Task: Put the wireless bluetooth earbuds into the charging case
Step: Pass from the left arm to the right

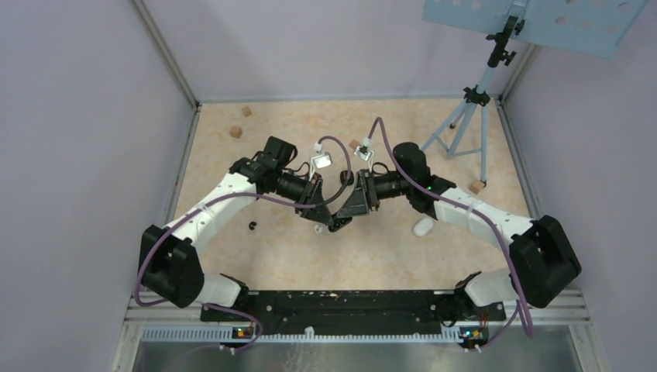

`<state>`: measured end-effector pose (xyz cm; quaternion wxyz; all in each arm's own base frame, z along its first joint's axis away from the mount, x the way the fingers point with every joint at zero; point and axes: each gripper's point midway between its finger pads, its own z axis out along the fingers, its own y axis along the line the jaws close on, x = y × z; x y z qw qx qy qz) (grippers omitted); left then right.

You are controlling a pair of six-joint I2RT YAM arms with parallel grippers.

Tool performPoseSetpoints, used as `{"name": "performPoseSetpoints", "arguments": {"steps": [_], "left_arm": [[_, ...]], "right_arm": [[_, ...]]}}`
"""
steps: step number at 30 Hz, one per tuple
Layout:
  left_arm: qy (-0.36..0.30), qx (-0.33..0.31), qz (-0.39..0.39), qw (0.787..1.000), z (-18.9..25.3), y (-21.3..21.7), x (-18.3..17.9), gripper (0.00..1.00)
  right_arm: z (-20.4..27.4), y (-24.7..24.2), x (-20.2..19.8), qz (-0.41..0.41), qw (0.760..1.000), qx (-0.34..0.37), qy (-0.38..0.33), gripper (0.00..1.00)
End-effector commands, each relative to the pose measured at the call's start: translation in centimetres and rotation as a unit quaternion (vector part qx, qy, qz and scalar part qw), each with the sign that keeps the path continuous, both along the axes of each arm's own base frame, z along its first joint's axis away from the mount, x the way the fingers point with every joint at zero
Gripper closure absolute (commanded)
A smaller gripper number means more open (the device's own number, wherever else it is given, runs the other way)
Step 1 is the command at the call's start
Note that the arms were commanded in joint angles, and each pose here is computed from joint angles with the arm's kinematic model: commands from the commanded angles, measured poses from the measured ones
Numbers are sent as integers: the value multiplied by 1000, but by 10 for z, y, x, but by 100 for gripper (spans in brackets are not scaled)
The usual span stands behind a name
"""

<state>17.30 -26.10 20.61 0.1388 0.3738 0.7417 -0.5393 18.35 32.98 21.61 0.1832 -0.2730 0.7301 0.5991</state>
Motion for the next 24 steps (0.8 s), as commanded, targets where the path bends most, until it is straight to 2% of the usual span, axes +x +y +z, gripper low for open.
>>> {"name": "performPoseSetpoints", "arguments": {"steps": [1,3,5,16,24], "left_arm": [[-35,-22,-11,999,18,-1,-3,100],[-34,-21,-11,999,18,-1,-4,100],[-35,-19,-10,999,17,0,-4,100],[-34,-17,-10,999,16,-1,-5,100],[-39,-18,-10,999,18,0,-6,100]], "right_arm": [[30,0,-8,34,998,24,-45,48],[29,-1,-8,36,998,22,-47,43],[31,-1,-9,39,998,23,-48,42],[25,2,-4,40,998,16,-40,54],[30,9,4,39,998,21,-45,54]]}}
